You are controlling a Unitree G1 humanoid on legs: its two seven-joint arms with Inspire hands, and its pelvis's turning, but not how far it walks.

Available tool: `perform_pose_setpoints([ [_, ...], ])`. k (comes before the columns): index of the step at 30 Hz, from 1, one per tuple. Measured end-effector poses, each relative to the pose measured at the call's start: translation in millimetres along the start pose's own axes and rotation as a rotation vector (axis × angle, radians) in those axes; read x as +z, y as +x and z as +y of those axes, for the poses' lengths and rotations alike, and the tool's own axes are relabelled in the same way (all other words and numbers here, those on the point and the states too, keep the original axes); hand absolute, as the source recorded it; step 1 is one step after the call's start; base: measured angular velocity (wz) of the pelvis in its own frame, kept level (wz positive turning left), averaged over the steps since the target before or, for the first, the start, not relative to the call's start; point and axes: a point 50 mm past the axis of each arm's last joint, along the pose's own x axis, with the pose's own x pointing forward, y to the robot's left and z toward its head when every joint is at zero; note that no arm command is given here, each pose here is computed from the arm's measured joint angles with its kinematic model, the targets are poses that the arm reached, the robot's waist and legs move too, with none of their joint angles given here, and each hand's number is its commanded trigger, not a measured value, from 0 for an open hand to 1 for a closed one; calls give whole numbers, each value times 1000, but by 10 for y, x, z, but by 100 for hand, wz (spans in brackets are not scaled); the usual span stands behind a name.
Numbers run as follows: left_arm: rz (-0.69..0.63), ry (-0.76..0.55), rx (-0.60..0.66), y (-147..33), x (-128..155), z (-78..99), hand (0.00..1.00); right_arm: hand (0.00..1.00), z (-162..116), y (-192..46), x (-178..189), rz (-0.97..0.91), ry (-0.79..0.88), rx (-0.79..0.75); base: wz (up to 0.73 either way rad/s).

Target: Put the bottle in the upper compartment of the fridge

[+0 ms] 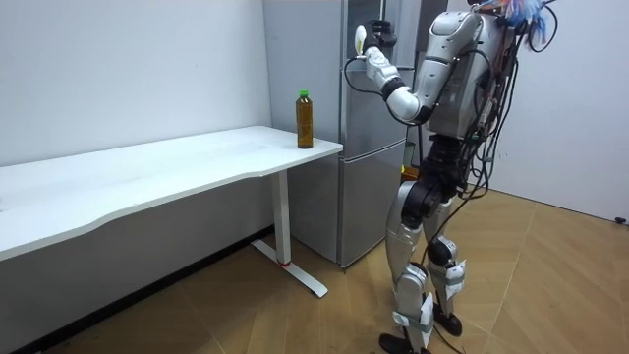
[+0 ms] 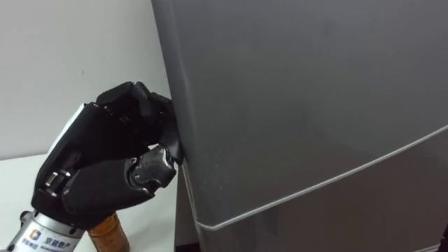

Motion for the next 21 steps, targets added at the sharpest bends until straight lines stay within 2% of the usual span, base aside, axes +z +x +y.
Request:
perform_pose_setpoints([
  [21, 12, -4, 8, -29, -21, 4, 0, 0, -8, 6, 37, 2, -6, 4, 0],
])
